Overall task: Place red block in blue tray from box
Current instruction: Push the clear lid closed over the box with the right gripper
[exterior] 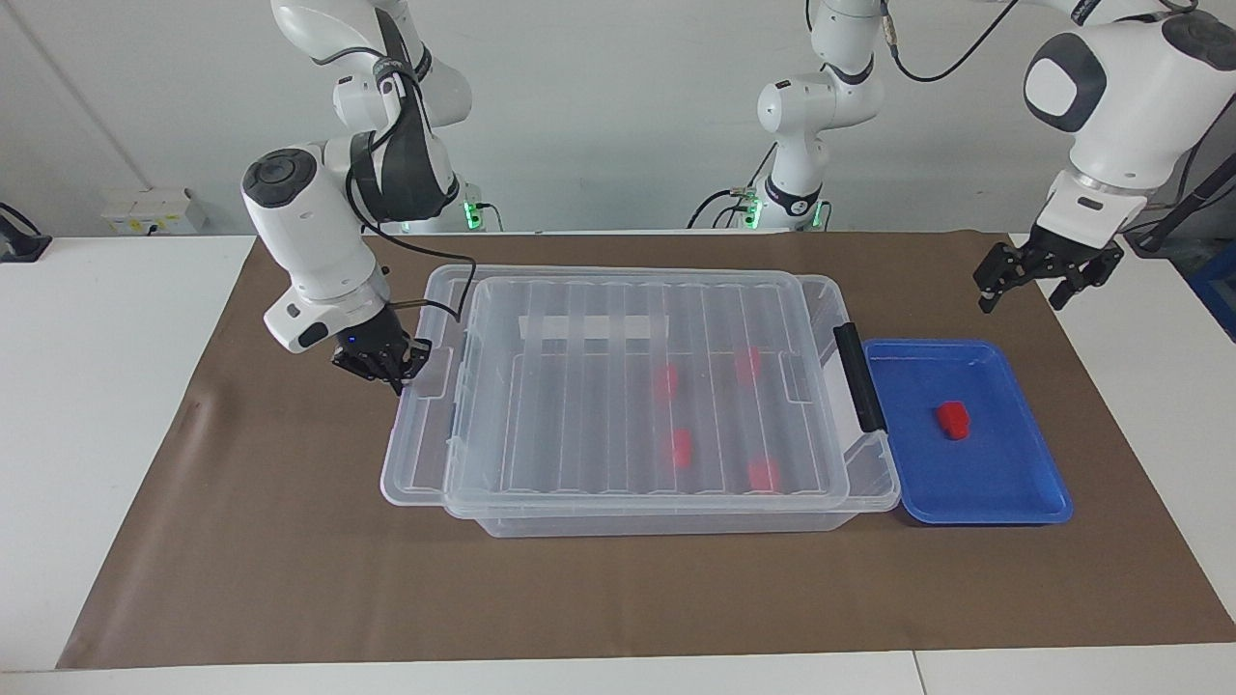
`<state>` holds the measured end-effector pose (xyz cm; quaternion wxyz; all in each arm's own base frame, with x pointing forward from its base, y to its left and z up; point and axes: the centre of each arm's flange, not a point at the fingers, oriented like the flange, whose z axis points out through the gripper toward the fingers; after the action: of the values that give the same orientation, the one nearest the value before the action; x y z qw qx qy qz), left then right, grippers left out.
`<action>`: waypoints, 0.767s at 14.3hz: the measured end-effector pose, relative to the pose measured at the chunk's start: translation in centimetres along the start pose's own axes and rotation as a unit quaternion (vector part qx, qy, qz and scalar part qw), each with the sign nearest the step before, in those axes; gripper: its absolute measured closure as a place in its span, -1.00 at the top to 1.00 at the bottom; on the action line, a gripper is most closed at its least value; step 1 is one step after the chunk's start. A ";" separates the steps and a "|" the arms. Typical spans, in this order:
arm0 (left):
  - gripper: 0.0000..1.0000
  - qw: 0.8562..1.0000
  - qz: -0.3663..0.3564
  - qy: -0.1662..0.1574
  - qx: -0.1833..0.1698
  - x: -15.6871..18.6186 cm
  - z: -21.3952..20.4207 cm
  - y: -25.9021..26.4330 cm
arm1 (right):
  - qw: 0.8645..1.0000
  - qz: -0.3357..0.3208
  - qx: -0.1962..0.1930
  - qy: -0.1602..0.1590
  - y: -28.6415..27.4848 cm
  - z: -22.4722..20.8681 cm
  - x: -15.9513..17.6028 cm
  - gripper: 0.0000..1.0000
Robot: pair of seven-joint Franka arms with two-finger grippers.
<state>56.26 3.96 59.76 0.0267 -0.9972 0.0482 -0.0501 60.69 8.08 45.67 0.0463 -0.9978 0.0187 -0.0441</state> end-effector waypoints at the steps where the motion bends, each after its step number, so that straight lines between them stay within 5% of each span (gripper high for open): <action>1: 1.00 1.000 0.008 0.003 0.001 -0.6 -1.5 1.0 | 1.000 0.002 0.003 0.000 -0.6 0.2 -0.1 -0.98; 11: 1.00 1.000 0.006 0.004 -0.010 -1.5 -3.7 6.8 | 1.000 0.003 0.005 0.002 -3.0 0.2 -0.5 -0.98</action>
<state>53.76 -2.81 62.88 0.0170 -0.9969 0.0546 -0.0534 60.31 11.09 45.70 0.0515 -0.9974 0.0211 -0.0459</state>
